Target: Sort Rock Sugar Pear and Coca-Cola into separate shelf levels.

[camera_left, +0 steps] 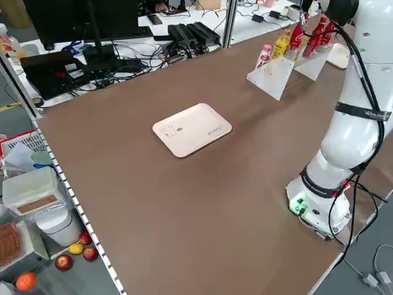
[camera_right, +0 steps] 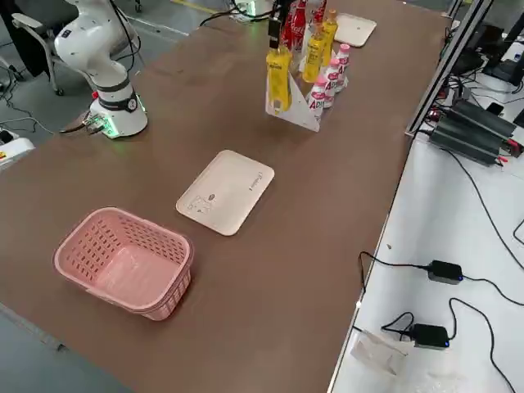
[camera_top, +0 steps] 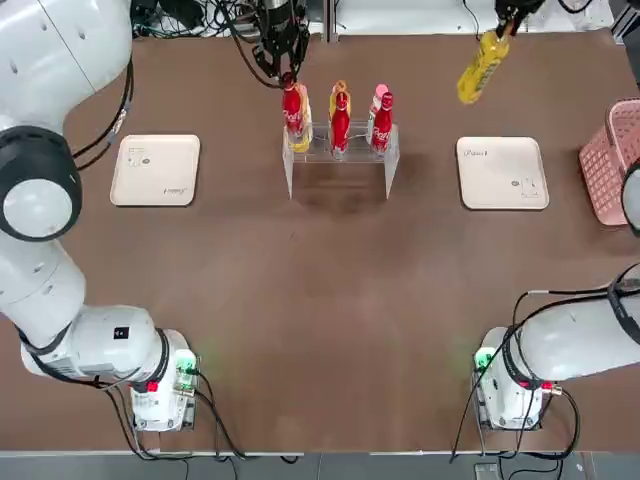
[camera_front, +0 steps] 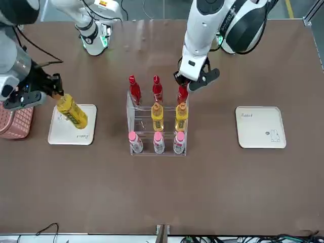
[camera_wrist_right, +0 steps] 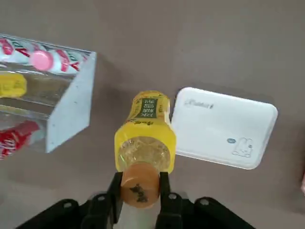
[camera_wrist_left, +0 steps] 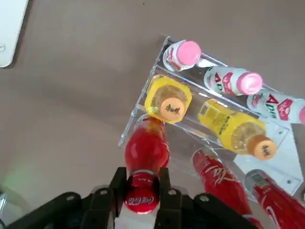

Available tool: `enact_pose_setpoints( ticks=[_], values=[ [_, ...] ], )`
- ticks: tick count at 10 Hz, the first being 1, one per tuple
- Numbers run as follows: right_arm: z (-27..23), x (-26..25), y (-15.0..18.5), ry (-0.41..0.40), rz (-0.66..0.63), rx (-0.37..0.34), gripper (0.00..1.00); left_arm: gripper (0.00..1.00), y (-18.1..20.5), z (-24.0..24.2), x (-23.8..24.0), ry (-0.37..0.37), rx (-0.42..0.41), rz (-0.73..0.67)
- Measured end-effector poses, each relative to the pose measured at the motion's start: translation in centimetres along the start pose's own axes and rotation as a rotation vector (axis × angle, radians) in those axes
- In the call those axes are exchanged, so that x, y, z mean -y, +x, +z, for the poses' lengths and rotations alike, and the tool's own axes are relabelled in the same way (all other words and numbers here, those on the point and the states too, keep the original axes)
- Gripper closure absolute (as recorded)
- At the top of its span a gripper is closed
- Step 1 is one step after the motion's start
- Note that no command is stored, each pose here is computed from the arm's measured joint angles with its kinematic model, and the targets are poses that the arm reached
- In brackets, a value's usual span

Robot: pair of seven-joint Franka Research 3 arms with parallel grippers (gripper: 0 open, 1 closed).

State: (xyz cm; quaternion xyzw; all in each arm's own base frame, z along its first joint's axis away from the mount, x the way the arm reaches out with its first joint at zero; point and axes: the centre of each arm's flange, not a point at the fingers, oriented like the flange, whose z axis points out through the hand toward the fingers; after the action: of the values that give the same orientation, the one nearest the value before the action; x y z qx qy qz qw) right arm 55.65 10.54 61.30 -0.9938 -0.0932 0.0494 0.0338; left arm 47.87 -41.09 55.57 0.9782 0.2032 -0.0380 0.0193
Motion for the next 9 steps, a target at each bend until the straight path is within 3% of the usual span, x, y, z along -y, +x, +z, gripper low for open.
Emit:
enact_pose_setpoints(
  ticks=[9],
  values=[
    [3.1, 17.2, 2.7, 0.053, 0.115, 0.013, 0.66, 0.68, -1.3, 0.4, -0.3, 0.028, 0.010, -0.009]
  ],
)
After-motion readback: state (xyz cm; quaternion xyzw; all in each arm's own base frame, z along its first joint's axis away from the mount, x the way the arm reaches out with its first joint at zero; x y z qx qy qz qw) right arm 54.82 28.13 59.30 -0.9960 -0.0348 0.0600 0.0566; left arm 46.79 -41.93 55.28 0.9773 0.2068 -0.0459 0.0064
